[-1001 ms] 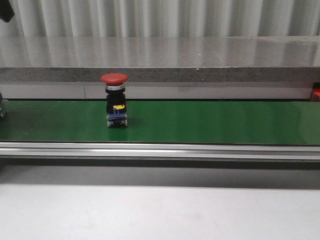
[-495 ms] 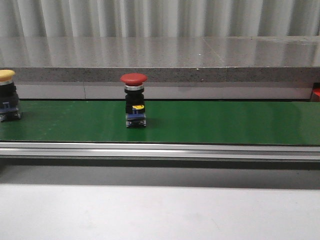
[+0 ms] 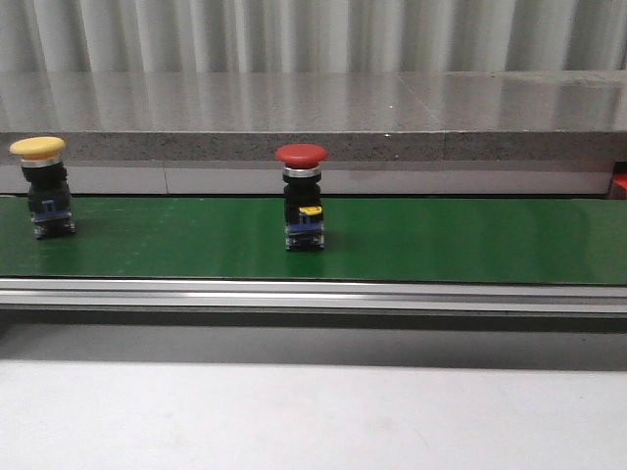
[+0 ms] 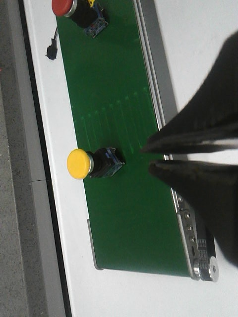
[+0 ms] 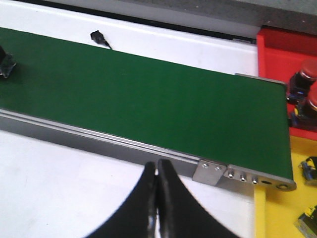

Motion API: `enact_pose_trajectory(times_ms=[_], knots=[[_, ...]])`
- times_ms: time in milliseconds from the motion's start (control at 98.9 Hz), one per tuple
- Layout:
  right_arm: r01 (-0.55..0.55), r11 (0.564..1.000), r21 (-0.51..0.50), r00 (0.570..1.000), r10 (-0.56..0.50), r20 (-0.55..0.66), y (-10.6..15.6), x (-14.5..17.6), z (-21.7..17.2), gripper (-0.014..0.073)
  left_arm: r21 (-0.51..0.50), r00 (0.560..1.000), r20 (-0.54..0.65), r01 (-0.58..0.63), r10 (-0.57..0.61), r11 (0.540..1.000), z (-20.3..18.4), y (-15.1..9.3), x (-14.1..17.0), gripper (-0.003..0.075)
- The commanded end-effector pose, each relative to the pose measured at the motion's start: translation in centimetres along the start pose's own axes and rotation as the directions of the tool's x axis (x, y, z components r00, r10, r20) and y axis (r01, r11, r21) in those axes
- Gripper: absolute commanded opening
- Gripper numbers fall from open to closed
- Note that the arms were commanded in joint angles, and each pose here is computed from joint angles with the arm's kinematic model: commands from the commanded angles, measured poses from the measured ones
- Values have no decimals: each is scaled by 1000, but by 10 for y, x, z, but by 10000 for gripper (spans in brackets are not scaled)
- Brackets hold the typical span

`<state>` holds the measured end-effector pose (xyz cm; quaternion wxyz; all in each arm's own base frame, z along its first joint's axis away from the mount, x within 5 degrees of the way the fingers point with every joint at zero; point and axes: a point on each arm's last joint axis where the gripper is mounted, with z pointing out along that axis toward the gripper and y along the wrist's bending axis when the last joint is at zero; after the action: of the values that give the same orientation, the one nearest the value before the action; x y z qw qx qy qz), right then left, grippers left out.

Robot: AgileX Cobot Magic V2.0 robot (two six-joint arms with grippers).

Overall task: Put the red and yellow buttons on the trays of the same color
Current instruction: 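Lower the right gripper onto the red button at the belt end and grasp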

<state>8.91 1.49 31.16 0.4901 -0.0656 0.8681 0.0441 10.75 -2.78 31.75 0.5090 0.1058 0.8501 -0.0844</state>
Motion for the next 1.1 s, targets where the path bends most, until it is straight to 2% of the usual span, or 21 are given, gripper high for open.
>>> enact_pose_trajectory(times_ms=[0,81,273,344,536,768,1092], knots=[[39,999,-25,999,-38,23,4,-32,8,-41,1,993,118,7,-7,1000,-6,-1,-15,-6],[54,997,-49,997,-57,-52,9,-48,24,48,1,993,118,7,-7,1000,-6,-1,-15,-6],[85,991,-103,972,-105,-210,26,-90,67,470,1,993,118,7,-7,1000,-6,-1,-15,-6],[94,987,-127,961,-123,-247,35,-103,82,563,1,993,118,7,-7,1000,-6,-1,-15,-6],[101,975,-197,929,-164,-332,63,-131,121,579,1,993,118,7,-7,1000,-6,-1,-15,-6],[75,962,-261,884,-185,-430,92,-150,161,579,1,993,118,7,-7,1000,-6,-1,-15,-6],[38,968,-248,818,-173,-549,105,-145,213,579,1,993,118,7,-7,1000,-6,-1,-15,-6]])
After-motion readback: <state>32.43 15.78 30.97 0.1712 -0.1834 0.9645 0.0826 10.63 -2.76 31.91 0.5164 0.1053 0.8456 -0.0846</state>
